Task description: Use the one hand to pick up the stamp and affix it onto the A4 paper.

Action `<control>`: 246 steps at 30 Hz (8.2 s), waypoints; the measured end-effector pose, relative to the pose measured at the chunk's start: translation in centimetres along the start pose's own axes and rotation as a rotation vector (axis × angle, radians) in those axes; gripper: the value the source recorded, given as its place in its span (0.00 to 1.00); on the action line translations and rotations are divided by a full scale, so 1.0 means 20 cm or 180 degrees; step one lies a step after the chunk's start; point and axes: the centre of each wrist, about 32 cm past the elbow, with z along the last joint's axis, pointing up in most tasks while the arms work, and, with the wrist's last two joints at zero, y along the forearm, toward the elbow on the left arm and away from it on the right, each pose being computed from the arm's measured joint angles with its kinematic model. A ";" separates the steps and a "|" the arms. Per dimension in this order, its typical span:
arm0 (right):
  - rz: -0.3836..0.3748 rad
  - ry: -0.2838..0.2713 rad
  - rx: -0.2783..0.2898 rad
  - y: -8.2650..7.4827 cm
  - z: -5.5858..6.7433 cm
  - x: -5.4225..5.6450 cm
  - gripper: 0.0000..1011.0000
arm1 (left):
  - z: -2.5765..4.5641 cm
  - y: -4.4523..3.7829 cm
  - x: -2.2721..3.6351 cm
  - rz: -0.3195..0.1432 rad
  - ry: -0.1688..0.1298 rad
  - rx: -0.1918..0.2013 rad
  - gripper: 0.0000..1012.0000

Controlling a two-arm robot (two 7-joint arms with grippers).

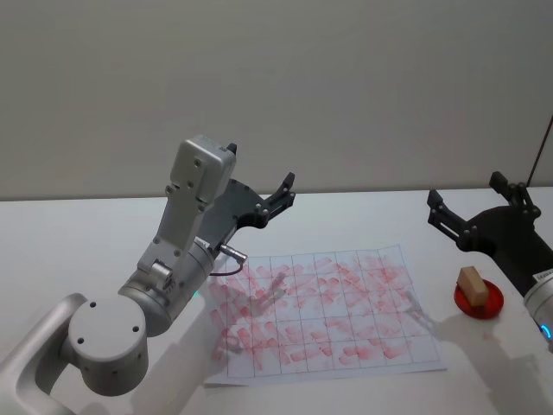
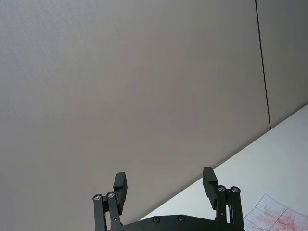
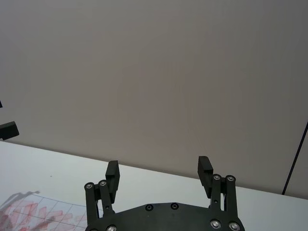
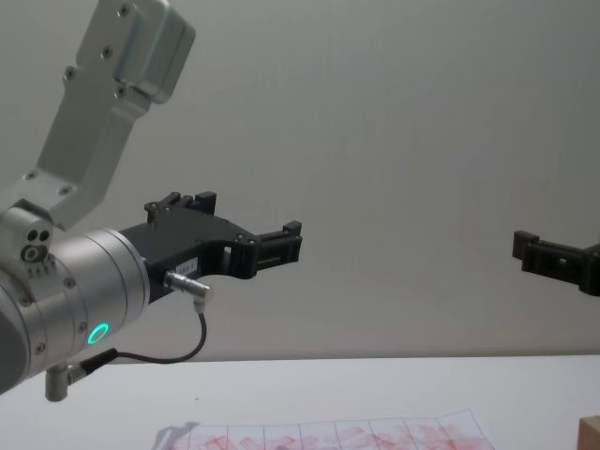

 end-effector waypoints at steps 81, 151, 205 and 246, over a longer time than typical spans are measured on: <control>-0.0398 0.0348 -0.0948 -0.20 -0.27 0.12 0.99 | 0.000 0.000 0.000 0.0000 0.0000 0.0000 0.99; 0.0132 0.0103 -0.0703 0.06 -0.22 0.19 0.21 | 0.000 0.000 0.000 0.0000 0.0000 0.0000 0.99; 0.1115 0.0249 -0.1390 0.32 -0.32 0.14 0.21 | 0.000 0.000 0.000 0.0000 0.0000 0.0000 0.99; 0.1001 0.0033 -0.0855 0.33 -0.18 0.15 0.21 | 0.000 0.000 0.000 0.0000 0.0000 0.0000 0.99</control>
